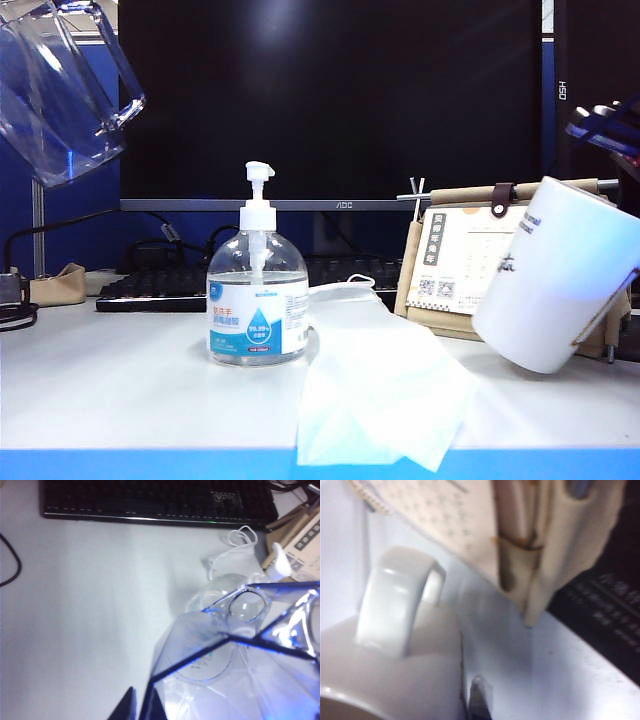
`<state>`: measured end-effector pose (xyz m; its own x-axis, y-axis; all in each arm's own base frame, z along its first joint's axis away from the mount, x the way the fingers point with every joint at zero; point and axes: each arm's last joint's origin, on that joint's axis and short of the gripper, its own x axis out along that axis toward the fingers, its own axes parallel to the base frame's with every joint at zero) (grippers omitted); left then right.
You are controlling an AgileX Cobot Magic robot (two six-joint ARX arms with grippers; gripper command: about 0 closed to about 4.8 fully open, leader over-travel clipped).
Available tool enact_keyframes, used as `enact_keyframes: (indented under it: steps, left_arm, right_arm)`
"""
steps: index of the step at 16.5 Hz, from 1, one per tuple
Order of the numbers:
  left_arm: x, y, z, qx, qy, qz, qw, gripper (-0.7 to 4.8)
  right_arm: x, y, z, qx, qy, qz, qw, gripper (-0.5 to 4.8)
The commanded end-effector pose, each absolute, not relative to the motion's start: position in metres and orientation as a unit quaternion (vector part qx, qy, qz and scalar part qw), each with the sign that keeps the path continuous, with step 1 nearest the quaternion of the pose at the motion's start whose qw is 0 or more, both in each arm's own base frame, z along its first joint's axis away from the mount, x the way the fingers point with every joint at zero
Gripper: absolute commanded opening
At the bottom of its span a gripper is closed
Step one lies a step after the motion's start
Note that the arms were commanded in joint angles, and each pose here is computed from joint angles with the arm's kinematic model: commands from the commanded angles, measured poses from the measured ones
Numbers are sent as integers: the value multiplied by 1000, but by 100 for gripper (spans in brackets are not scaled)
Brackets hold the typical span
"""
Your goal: Swap the positions of the transparent plastic cup and the white ceramic cup.
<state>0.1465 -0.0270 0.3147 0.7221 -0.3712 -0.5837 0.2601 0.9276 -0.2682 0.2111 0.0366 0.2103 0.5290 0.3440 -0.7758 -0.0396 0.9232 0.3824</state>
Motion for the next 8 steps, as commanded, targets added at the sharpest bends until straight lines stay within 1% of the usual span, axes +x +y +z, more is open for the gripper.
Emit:
enact_keyframes:
  steps: [1, 3, 6, 8]
  left_arm:
    - [145, -29, 328, -93, 305, -213, 924, -6]
    - [143, -30, 342, -96, 281, -236, 925, -6]
    - [138, -32, 373, -99, 222, -291, 925, -6]
    - [139, -35, 392, -95, 193, -300, 929, -6]
  right_arm:
    - [215, 41, 237, 160, 429, 156, 875, -2]
    - [211, 42, 261, 145, 396, 165, 892, -2]
    - [203, 40, 309, 126, 328, 172, 920, -2]
    - [198, 39, 336, 113, 301, 176, 930, -2]
